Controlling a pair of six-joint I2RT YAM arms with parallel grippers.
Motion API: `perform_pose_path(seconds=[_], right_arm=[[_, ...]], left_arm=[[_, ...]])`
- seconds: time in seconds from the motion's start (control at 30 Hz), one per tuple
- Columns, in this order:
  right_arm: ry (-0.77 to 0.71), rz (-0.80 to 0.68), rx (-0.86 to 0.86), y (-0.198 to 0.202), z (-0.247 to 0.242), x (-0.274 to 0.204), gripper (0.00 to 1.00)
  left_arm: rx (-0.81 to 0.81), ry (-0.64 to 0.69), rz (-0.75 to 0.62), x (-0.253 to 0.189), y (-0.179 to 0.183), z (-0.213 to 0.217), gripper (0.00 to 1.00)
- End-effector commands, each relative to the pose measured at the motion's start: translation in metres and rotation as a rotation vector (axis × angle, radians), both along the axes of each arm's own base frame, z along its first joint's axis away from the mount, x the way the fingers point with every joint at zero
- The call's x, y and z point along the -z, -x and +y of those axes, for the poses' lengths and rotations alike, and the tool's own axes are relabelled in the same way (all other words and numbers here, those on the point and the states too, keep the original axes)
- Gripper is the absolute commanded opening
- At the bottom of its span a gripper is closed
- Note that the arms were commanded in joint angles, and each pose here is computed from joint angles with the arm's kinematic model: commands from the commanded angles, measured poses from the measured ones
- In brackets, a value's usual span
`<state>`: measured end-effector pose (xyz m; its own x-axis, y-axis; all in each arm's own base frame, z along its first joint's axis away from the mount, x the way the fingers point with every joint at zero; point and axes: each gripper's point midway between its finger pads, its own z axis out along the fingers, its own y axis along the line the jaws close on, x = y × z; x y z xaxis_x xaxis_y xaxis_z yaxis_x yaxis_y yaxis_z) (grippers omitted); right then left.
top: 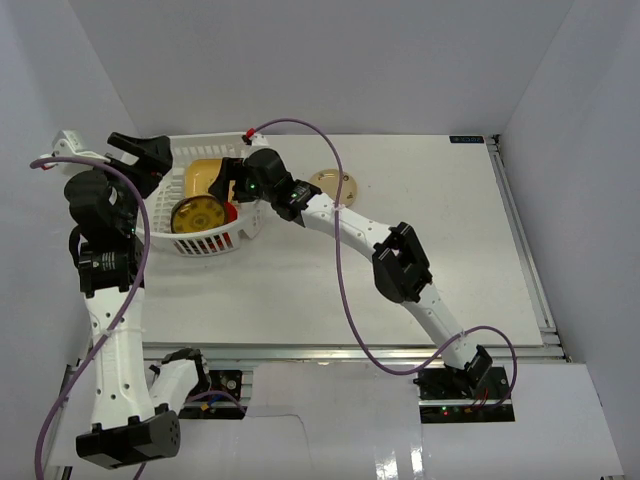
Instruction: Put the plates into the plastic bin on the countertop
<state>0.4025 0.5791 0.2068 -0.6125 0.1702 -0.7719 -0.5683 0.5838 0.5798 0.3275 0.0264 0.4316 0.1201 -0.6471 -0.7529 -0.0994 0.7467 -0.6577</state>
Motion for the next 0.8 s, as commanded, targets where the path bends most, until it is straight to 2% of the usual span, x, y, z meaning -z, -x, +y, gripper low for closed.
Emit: perform_pose_path(seconds=[0.0, 0.1, 0.13, 0.17, 0.2, 0.23, 0.27, 0.3, 0.33, 0.4, 0.43, 0.5, 0.57, 0.63, 0.77], right_arm=[[-0.18, -0.149, 0.025, -0.002, -0.034, -0.124, 0.8], [-0.207, -0.174, 0.054, -0.013, -0.075, -0.155, 0.78], [-0.186, -0.161, 0.078, -0.009, -0.098, -0.151, 0.76], [-0.195, -0.181, 0.137, -0.025, -0.127, -0.154, 0.7], [-0.184, -0.173, 0.194, -0.033, -0.149, -0.146, 0.67], [-0.15, -0.117, 0.236, -0.029, -0.179, -0.116, 0.65], [-0.136, -0.097, 0.316, -0.047, -0.217, -0.101, 0.56], [-0.147, -0.101, 0.36, -0.048, -0.241, -0.102, 0.52], [-0.081, -0.027, 0.402, -0.047, -0.263, -0.052, 0.49], [-0.035, 0.006, 0.491, -0.058, -0.305, -0.02, 0.49], [-0.007, 0.028, 0.506, -0.06, -0.317, -0.002, 0.53], [0.043, 0.091, 0.534, -0.063, -0.34, 0.036, 0.59], [0.066, 0.135, 0.543, -0.069, -0.349, 0.063, 0.67], [0.082, 0.184, 0.543, -0.074, -0.349, 0.087, 0.7], [0.06, 0.285, 0.532, -0.085, -0.339, 0.12, 0.71]], left_arm=[[0.218, 0.059, 0.1, 0.038, -0.012, -0.038, 0.98], [0.303, 0.114, 0.119, 0.048, -0.014, -0.061, 0.98], [0.366, 0.112, 0.128, 0.05, -0.014, -0.083, 0.98], [0.372, 0.092, 0.148, 0.057, -0.018, -0.09, 0.98], [0.417, 0.07, 0.166, 0.065, -0.017, -0.11, 0.98], [0.479, 0.048, 0.182, 0.071, -0.012, -0.135, 0.98], [0.492, 0.037, 0.194, 0.078, -0.011, -0.141, 0.98], [0.534, 0.019, 0.22, 0.093, -0.006, -0.152, 0.98], [0.568, 0.01, 0.224, 0.098, -0.001, -0.157, 0.98], [0.683, -0.012, 0.203, 0.1, 0.017, -0.174, 0.98], [0.745, -0.047, 0.207, 0.11, 0.026, -0.184, 0.98], [0.866, -0.09, 0.142, 0.1, 0.054, -0.199, 0.98], [0.943, -0.134, 0.106, 0.101, 0.075, -0.209, 0.98], [1.018, -0.154, 0.046, 0.093, 0.101, -0.213, 0.98], [1.076, -0.167, 0.012, 0.097, 0.129, -0.212, 0.98]])
